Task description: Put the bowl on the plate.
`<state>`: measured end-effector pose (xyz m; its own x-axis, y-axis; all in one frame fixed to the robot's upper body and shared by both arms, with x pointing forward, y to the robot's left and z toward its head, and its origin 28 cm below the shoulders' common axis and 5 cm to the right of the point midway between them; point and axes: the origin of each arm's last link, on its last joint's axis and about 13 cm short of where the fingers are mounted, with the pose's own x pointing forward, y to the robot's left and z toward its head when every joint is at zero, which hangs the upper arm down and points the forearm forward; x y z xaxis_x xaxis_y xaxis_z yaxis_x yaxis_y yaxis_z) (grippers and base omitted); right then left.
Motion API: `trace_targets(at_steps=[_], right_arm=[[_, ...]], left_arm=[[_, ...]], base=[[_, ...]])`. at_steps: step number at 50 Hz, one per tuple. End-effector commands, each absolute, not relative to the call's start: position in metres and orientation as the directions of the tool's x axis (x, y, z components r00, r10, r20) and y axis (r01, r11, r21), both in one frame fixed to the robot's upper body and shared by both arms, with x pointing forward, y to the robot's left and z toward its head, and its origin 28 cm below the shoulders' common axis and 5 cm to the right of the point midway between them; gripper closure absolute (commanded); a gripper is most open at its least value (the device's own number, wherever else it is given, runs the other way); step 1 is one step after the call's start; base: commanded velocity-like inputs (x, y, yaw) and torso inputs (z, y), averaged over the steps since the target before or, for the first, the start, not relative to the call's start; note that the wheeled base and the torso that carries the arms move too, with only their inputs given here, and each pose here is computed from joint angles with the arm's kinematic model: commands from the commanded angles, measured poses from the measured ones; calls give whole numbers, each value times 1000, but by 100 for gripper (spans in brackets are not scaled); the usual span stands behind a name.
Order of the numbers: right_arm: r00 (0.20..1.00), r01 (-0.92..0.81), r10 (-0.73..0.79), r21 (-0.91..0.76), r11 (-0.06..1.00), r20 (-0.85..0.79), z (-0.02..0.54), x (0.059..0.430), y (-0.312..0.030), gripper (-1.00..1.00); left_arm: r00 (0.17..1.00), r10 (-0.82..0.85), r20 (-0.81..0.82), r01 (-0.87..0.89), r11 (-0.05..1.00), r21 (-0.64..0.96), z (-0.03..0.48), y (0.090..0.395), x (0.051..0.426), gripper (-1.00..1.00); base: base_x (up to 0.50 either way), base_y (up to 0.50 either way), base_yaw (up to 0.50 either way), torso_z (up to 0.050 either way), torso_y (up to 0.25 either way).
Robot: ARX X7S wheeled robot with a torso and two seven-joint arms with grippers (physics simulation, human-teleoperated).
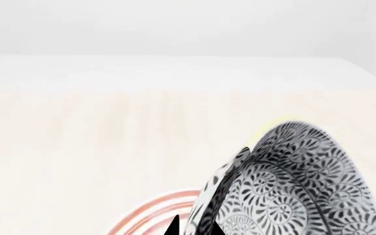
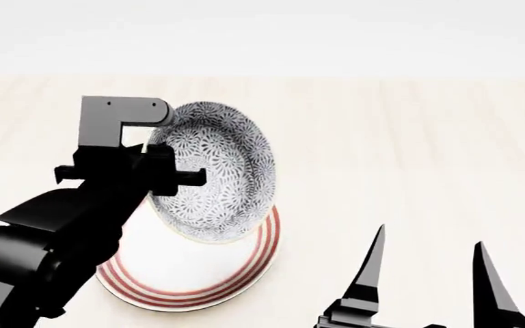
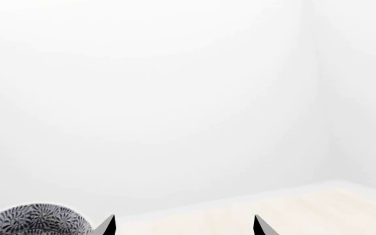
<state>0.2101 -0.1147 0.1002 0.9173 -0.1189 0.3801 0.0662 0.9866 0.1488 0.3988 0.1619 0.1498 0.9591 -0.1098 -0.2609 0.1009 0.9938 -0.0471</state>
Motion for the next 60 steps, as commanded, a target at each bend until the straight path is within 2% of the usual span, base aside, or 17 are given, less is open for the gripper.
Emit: trace_targets(at_steps=[1, 60], right_arm=[[913, 69, -119, 141, 988, 390, 100, 211, -116, -100], [917, 68, -116, 137, 988, 382, 97, 211, -116, -100]], left_arm=[[957, -99, -274, 76, 993, -95, 150, 154, 408, 100], [887, -96, -452, 5, 980, -198, 123, 156, 403, 100]], base=[[0, 0, 0, 0, 0], [0, 0, 0, 0, 0]])
